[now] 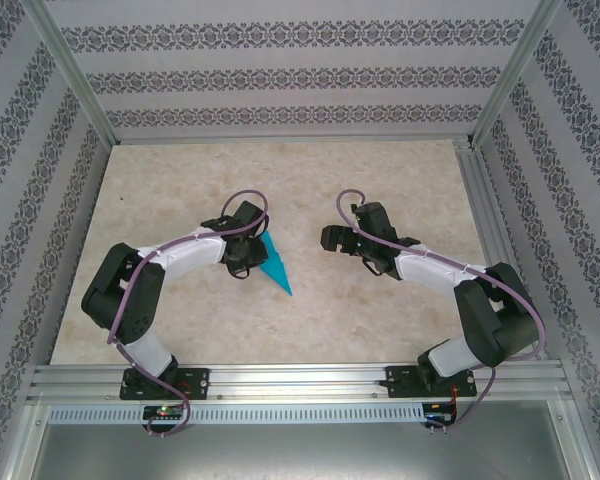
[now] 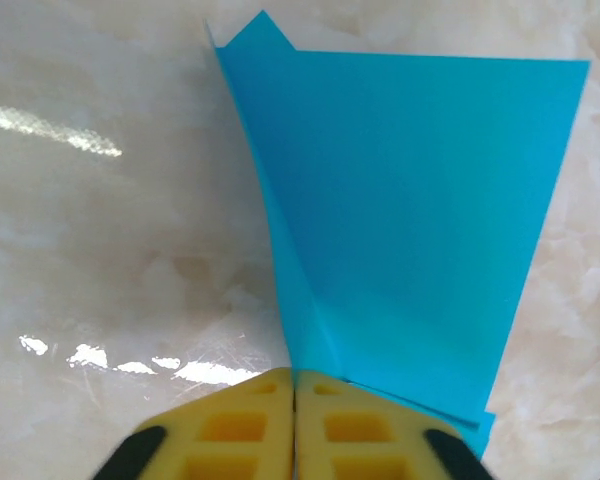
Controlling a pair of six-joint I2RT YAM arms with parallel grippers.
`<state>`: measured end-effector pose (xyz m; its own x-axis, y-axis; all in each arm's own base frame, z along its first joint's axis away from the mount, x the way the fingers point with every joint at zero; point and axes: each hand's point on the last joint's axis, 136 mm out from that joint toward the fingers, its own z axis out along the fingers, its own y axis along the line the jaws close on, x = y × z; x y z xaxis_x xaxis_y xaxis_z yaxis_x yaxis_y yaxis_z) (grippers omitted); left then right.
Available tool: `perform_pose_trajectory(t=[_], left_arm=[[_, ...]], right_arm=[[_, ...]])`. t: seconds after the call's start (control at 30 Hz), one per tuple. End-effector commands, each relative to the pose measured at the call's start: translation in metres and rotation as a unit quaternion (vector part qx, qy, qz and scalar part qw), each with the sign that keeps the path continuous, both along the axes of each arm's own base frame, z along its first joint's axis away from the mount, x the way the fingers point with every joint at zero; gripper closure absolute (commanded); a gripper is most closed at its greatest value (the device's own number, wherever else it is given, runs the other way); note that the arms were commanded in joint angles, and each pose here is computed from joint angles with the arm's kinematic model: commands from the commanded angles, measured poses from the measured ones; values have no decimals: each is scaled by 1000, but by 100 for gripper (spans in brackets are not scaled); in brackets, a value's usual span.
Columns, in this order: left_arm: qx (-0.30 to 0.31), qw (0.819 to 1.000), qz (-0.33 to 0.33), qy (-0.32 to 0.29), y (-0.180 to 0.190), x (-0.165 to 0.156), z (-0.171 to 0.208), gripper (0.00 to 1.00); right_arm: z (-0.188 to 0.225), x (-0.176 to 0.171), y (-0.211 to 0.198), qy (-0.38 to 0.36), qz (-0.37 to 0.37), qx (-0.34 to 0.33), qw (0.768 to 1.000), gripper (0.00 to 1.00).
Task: Fold a paper plane with a square sheet of paper (pick it up from the middle)
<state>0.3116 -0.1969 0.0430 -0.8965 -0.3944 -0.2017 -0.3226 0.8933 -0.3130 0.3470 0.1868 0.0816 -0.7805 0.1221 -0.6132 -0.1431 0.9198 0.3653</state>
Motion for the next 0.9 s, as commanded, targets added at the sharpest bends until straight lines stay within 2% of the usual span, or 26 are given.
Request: perform_pose_trajectory(t=[0.0, 0.13, 0.23, 0.4, 0.5, 0.73, 0.87], left_arm=[[-30, 998, -3, -52, -11, 12, 25, 100], [-61, 991, -66, -103, -33, 22, 57, 100], [-99, 978, -120, -138, -54, 25, 79, 100], [-180, 946, -195, -187, -92, 31, 102, 100], [-213, 928, -217, -214, -107, 36, 117, 100], [-227, 916, -240, -229, -116, 36, 134, 100], [-236, 917, -241, -213, -122, 39, 119, 100]], right_arm=[[14, 9, 3, -11, -5, 18, 1000, 5], [15, 9, 2, -14, -9, 20, 1000, 5], [21, 9, 0, -17, -12, 48, 999, 5], [47, 3, -3, -27, 10, 133, 991, 7], [68, -4, -4, -49, 17, 146, 988, 8], [84, -22, -22, -64, -24, 141, 988, 7], [85, -35, -20, -60, -27, 128, 990, 7]])
